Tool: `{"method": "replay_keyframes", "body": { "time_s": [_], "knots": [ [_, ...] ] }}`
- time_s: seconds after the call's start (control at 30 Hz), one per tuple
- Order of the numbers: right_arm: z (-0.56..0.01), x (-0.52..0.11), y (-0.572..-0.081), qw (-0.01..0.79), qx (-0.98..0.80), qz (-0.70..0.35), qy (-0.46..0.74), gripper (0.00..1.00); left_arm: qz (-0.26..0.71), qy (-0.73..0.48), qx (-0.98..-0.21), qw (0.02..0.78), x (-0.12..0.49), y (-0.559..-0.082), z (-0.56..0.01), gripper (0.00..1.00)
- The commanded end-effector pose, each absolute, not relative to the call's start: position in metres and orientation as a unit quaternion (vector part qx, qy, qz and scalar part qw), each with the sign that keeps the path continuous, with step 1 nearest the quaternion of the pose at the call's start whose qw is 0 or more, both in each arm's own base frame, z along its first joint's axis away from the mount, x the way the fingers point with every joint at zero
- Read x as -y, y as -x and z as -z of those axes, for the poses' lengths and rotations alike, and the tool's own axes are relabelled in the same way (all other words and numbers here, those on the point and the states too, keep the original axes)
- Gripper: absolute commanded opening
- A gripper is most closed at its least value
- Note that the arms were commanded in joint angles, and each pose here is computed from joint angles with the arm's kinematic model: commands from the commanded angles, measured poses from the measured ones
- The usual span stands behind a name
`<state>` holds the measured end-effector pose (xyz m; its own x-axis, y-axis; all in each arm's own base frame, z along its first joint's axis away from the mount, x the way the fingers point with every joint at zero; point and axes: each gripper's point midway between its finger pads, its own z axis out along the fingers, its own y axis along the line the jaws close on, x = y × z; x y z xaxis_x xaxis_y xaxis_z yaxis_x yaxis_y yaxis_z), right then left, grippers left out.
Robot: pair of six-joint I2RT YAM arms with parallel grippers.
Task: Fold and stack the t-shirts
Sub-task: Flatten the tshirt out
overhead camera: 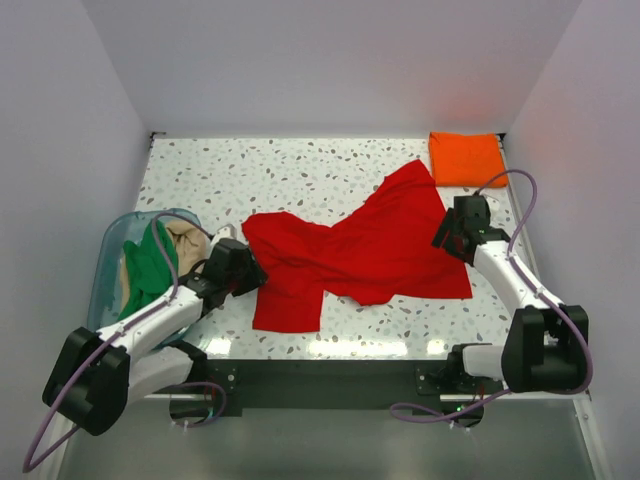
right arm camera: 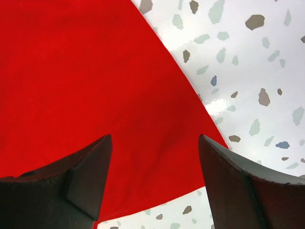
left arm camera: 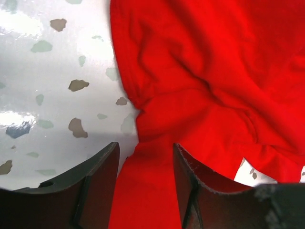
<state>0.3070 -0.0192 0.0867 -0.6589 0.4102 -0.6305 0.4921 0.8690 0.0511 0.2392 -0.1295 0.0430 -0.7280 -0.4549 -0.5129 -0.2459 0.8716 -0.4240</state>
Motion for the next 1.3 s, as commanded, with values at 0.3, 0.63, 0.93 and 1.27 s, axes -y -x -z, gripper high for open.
{"method": "replay_keyframes", "body": {
  "time_s": [0.3, 0.63, 0.93, 1.27],
  "knots": [
    [-0.048, 0.035, -0.280, 0.269, -0.902, 0.026, -0.336, 0.75, 0.209, 0.178, -0.902, 0.334, 0.148, -0.254, -0.042, 0.46],
    [-0.047, 0.033, -0.253, 0.244, -0.893, 0.019, -0.378, 0.76, 0.212, 0.166, -0.901, 0.339, 0.148, -0.253, -0.043, 0.36],
    [-0.050, 0.036, -0.233, 0.214, -0.889, 0.045, -0.401, 0.77, 0.231, 0.161, -0.893, 0.352, 0.153, -0.257, -0.055, 0.21],
    [-0.022, 0.033, -0.227, 0.175, -0.888, 0.049, -0.424, 0.75, 0.207, 0.161, -0.896, 0.359, 0.142, -0.252, -0.060, 0.34]
  ]
}}
